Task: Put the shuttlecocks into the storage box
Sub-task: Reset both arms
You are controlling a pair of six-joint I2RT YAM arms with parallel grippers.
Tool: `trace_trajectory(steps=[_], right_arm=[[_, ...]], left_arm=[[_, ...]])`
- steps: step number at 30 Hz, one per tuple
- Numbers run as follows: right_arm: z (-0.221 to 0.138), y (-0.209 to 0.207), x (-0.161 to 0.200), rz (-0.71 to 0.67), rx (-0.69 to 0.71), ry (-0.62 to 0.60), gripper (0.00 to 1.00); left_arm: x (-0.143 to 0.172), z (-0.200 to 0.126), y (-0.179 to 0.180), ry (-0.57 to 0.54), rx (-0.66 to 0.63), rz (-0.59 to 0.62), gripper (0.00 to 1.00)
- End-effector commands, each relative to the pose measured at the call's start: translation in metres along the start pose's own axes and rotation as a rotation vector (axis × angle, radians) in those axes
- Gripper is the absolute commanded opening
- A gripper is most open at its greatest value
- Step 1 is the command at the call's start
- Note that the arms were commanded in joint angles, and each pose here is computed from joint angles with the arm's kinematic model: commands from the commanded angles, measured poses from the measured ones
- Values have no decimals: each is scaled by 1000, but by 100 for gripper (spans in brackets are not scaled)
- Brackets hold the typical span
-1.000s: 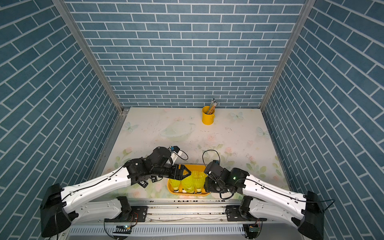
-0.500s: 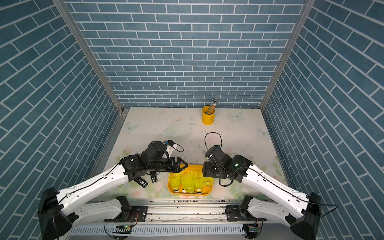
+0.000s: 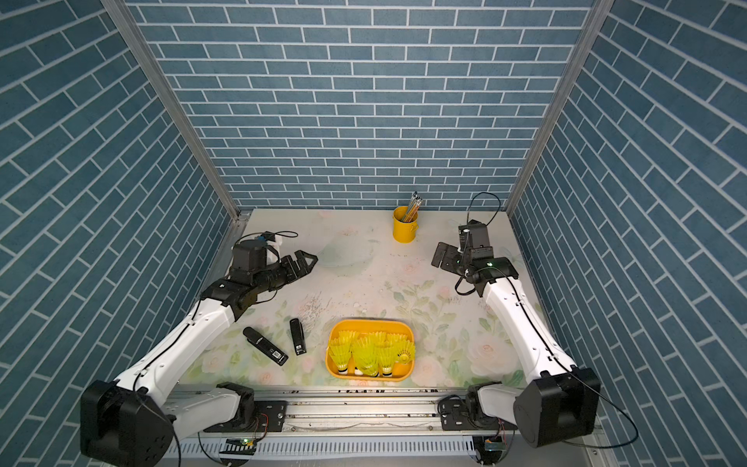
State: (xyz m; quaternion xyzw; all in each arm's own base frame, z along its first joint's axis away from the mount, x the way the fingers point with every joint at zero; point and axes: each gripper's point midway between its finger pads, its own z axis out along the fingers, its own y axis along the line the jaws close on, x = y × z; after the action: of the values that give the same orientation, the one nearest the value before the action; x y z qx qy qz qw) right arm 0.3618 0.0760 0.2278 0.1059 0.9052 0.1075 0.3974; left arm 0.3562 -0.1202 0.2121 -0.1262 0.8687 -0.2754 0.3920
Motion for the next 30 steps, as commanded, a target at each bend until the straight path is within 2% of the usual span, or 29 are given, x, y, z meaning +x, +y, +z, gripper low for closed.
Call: trace_trajectory(steps=[1,3,5,7,10,12,15,17,21,27,30], right_arm=[[-16,-11,-50,-58,56,-345,100],[-22,-35,-55,-39,157,-473,100],[-18,-49,-53,-83,225,-524,100],[-2,-54,-46,-208,256,-508,100],[19,-64,-30,-343,296,-513,100],[33,-76,-17,-360,321,-480,100],[54,-92,7,-376,346,-382,100],[60,-100,19,-372,336,-374,100],[58,-109,25,-357,301,-457,100],[40,-117,30,-347,255,-626,100],[37,-118,33,-348,245,-647,100]], left_arm=[[-50,-2,30,-221,-210,174,100],[-71,-11,59,-326,-404,174,100],[-87,-29,88,-446,-602,168,100],[-92,-46,103,-580,-677,215,99],[-87,-58,111,-706,-678,349,100],[-77,-47,120,-692,-650,412,100],[-59,-23,148,-566,-693,411,100],[-48,-7,161,-492,-707,421,100],[-42,2,158,-564,-619,458,100],[-33,6,161,-627,-583,499,100],[-32,4,160,-644,-577,502,99]])
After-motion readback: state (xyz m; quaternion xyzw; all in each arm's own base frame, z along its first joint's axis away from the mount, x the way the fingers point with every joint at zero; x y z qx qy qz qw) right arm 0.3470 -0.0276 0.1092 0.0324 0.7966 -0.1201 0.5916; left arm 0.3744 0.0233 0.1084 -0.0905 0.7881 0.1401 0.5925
